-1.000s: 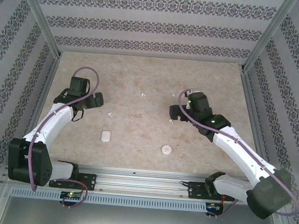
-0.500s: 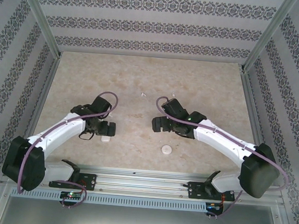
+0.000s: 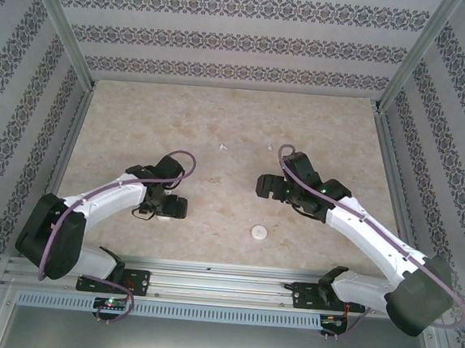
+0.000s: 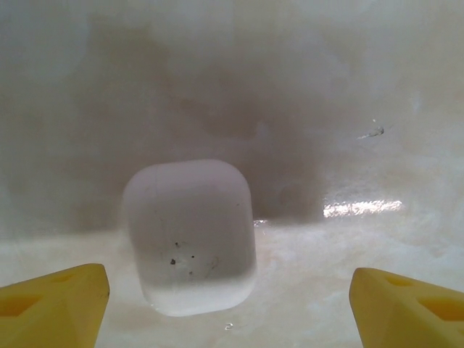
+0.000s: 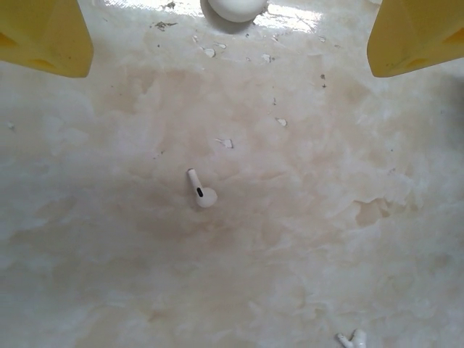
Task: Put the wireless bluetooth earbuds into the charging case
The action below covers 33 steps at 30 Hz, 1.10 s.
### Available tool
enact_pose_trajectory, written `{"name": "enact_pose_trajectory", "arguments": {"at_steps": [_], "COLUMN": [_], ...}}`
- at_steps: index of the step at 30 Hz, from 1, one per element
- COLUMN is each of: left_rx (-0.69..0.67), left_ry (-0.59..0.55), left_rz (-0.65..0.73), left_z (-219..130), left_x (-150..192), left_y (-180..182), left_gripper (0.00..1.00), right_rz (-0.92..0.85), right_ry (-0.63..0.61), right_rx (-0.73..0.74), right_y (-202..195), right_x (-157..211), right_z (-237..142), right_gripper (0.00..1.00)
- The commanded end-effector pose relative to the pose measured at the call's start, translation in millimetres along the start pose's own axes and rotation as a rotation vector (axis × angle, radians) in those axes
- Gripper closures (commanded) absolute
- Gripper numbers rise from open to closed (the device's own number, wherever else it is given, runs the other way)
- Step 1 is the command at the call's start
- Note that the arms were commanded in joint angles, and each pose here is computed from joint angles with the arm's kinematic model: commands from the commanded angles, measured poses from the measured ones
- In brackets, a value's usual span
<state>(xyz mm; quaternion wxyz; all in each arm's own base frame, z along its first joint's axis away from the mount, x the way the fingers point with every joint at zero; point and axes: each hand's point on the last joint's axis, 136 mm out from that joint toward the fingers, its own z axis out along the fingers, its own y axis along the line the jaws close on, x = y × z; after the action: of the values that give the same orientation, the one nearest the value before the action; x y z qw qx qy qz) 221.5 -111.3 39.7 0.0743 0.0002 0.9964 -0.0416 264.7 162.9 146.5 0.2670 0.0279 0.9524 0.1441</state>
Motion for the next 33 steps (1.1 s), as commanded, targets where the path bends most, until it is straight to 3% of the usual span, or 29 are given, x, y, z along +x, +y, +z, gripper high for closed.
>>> {"name": "enact_pose_trajectory", "arguments": {"at_steps": [1,7,20,27,33], "left_rx": [-0.019,-0.079,-0.072,-0.071,-0.029], "left_ry": [-0.003,-0.012,-0.020,0.008,-0.015], "left_rz": [-0.011,-0.019,-0.016,-0.008,0.016], "left_z": [7,16,29,38,37], "left_x": [3,5,2,6,2], "left_y": [2,14,12,11,4], "left_gripper": [0.17,0.18,0.22,0.37,0.43], "right_rz": [0.036,0.038,0.059,0.085,0.120], "right_ry": [0.045,0.065,0.019,0.010,0.010], "right_rx": [-0.007,-0.020,-0.042,-0.059,-0.082], "right_y": [-3,0,-3,-4,-8], "right_x": [12,14,7,8,6], "right_z": [1,-2,-24,-29,-33], "right_gripper": [0.03,0.04,0.04,0.05,0.06]}}
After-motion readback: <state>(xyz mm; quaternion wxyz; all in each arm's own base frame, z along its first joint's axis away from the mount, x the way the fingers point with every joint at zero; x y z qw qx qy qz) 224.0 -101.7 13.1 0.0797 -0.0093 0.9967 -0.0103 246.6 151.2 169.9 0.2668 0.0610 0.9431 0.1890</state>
